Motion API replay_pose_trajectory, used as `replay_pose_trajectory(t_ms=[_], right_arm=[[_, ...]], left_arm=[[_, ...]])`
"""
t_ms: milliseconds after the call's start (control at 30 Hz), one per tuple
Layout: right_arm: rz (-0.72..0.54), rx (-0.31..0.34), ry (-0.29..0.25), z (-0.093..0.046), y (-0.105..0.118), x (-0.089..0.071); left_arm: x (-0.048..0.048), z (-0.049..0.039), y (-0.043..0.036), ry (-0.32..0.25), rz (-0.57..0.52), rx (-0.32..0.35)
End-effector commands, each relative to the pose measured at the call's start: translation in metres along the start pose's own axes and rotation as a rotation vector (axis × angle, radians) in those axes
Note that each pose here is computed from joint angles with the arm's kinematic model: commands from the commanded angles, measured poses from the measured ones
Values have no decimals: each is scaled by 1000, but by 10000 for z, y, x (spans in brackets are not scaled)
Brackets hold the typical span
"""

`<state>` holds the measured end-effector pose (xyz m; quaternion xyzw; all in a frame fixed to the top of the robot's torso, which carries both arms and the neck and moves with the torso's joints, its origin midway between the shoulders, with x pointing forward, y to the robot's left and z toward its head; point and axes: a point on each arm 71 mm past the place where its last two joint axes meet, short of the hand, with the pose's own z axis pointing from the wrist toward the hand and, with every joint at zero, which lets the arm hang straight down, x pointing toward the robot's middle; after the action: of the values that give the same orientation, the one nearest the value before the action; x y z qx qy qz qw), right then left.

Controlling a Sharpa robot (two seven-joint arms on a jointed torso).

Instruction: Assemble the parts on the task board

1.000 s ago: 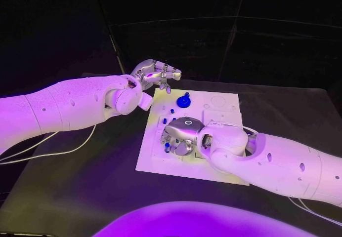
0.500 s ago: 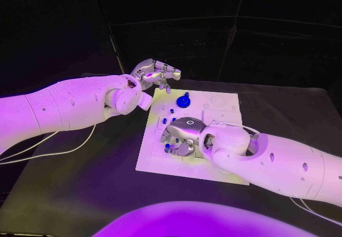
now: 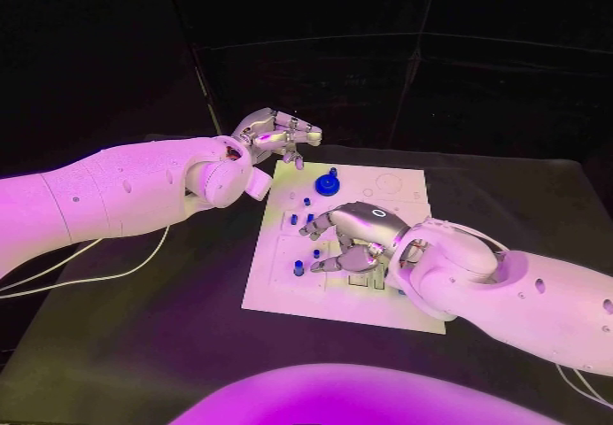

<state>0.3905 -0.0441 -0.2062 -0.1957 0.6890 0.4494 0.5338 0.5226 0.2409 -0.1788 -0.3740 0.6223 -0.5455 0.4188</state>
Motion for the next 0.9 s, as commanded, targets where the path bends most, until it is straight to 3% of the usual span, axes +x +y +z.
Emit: replay_pose_trajectory(t_ms=[33,167,267,367,567,767,900], right_arm=[[109,-6,-163,-96,-67,-248],[183,132,-194,-345,-388,-514],[224,232,-191,-542,-589,-617],[269,363,-172,-783,-801,-681],[263,546,-133,-1098,-999,-714],[185,651,-85,-1301,-1049,-669],[117,663,-47,-1347,-1014,-589]], left_arm=[[0,1,-12,9,-5,3],[-7,-3,-10,9,-5,2],[-16,-7,-8,7,-4,2],[-30,-16,-6,3,-4,2],[-19,-23,-11,6,-5,4],[-13,-34,-14,8,-6,4],[-20,-41,-14,7,-6,3]])
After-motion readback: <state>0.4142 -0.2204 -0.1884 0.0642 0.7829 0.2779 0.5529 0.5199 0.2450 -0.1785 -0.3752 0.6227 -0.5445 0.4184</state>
